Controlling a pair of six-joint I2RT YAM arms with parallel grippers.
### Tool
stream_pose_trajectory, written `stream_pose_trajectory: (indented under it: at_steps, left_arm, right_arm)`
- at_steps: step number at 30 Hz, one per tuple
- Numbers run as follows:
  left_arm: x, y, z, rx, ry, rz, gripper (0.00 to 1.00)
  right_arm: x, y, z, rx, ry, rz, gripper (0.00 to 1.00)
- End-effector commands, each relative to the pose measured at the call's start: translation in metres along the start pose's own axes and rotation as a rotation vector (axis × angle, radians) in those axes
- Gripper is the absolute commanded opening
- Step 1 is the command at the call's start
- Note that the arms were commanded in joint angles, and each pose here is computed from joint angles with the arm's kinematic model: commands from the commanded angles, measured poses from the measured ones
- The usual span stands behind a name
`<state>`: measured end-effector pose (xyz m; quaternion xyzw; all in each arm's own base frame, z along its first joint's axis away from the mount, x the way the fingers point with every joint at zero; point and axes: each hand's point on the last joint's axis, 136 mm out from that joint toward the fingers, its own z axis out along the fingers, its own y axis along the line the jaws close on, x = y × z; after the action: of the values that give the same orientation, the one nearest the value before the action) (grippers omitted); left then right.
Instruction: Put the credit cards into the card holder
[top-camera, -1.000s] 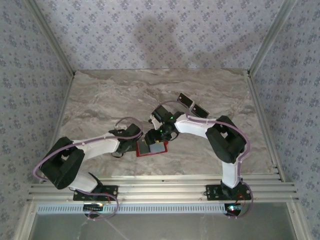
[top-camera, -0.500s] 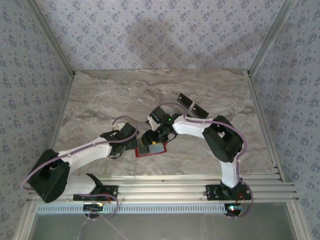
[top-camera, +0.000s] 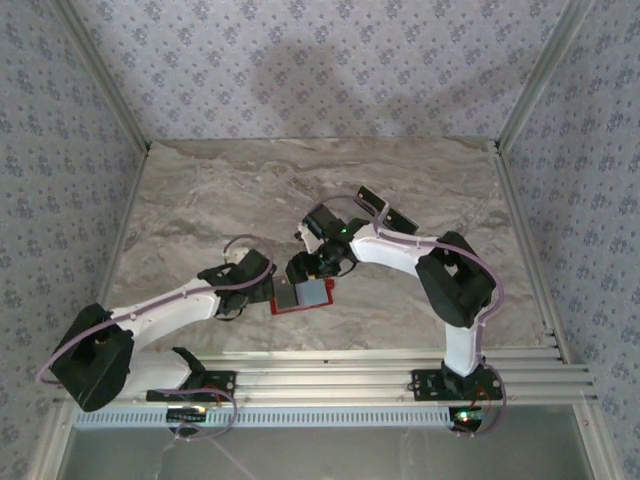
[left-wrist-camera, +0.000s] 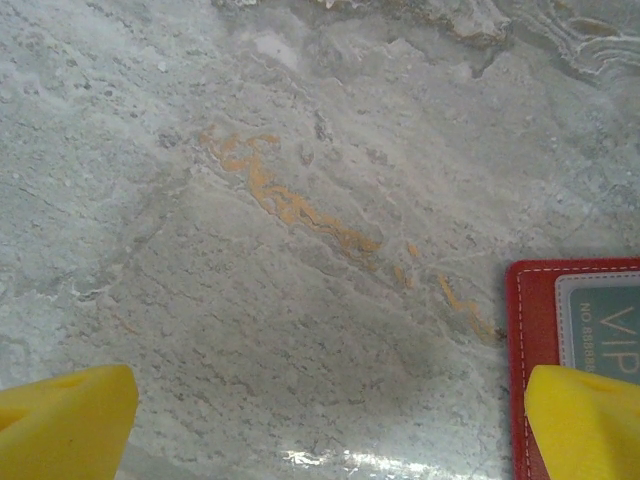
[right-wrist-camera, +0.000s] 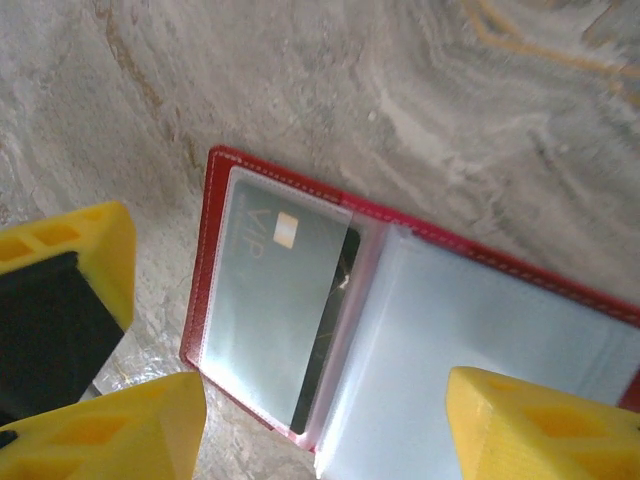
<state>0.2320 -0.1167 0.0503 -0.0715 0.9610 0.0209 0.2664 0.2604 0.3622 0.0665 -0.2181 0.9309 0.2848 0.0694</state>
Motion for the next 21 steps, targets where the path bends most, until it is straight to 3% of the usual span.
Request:
stream_pose_trajectory:
  at_steps: [1,12,21]
  left_arm:
    - [0.000,-0.005,0.002,0.007,0.003,-0.007,1.00]
    - [-0.001,-0.009,0.003,0.013,0.004,0.000,1.00]
    - [-0.003,-0.011,0.001,0.026,-0.002,0.001,1.00]
  right_arm:
    - [-0.002,-0.008,-0.010,0.068,0.003,-0.036,0.67]
    - [0.006,-0.026,0.011,0.128,0.054,-0.048,0.67]
    - [0.021,-0.007,0.028,0.063,0.095,-0.036,0.67]
